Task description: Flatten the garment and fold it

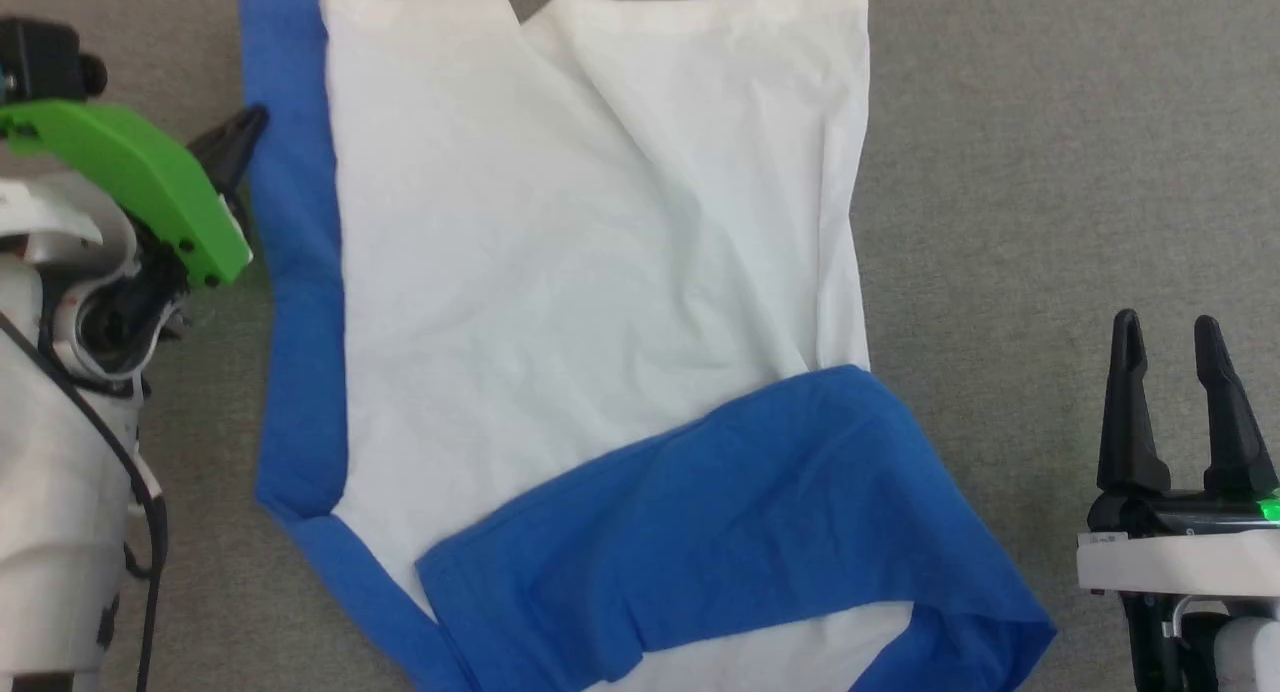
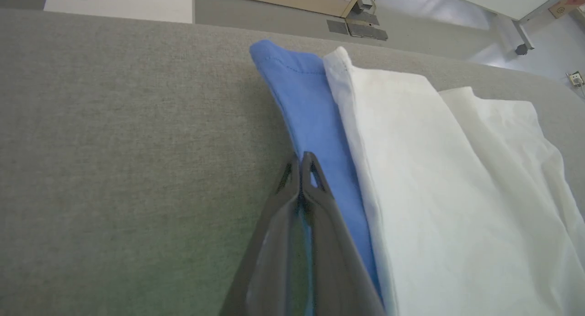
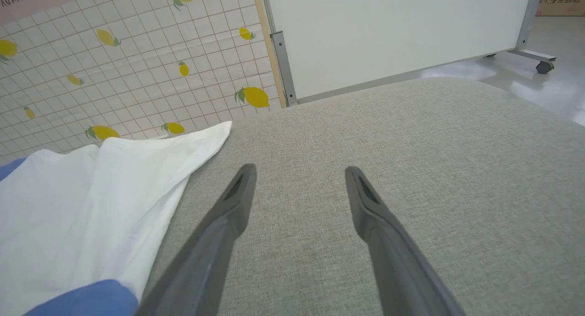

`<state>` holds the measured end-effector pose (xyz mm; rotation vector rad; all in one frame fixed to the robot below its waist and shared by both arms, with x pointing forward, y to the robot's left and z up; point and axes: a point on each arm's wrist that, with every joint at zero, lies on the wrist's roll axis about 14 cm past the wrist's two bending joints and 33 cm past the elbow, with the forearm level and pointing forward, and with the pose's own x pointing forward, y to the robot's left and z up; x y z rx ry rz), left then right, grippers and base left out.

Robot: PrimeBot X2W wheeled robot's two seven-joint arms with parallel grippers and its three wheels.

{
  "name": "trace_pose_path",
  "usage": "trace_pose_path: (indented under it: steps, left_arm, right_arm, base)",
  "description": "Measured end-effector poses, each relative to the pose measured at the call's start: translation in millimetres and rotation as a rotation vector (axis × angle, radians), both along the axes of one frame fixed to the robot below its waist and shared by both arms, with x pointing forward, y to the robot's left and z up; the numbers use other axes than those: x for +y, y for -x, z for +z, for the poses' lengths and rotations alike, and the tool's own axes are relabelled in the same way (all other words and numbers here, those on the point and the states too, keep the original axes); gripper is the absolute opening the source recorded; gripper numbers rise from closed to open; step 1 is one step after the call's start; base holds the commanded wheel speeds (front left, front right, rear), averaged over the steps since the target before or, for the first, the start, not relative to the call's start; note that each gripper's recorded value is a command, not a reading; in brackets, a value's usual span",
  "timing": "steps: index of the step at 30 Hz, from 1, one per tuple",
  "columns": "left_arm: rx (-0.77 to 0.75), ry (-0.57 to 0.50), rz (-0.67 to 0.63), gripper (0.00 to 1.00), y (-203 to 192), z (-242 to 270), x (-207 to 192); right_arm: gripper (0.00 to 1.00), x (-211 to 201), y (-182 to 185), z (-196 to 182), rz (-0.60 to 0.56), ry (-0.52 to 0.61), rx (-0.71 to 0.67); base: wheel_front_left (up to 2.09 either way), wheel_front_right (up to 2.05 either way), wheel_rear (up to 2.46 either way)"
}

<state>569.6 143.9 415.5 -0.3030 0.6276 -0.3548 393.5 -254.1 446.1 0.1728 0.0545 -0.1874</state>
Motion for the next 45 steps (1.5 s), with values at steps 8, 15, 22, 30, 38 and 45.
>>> trace_pose_path:
  steps: [8, 15, 22, 30, 38, 45]
  left_arm:
    - [-0.06, 0.026, 0.052, 0.0, 40.2, 25.3, 22.7]
    - [-0.171, 0.066, 0.133, 0.0, 76.0, 64.3, 50.5]
    - [-0.304, 0.074, 0.159, 0.0, 107.8, 114.7, 69.2]
    - [-0.446, 0.035, 0.116, 0.0, 151.5, 168.1, 74.2]
    - [-0.561, -0.002, 0.072, 0.0, 197.0, 205.0, 60.7]
    - [-0.664, -0.033, -0.025, 0.0, 223.1, 222.7, 15.7]
  right_arm:
    - [1.0, 8.0, 9.9, 19.3, 0.021, -0.016, -0.05]
    - [1.0, 17.6, 20.5, 34.7, 0.049, -0.03, -0.087]
    - [1.0, 30.9, 26.6, 46.5, 0.092, -0.045, -0.113]
    - [1.0, 40.1, 35.1, 60.5, 0.125, -0.05, -0.148]
    - [1.0, 45.0, 46.6, 67.9, 0.142, -0.057, -0.169]
    - [1.0, 45.9, 50.2, 71.1, 0.145, -0.061, -0.179]
  base:
    - [0.0, 0.0, 0.0]
    - [0.0, 0.0, 0.0]
    - [0.0, 0.0, 0.0]
    - [0.0, 0.0, 0.0]
    - [0.0, 0.0, 0.0]
    - [0.0, 0.0, 0.0]
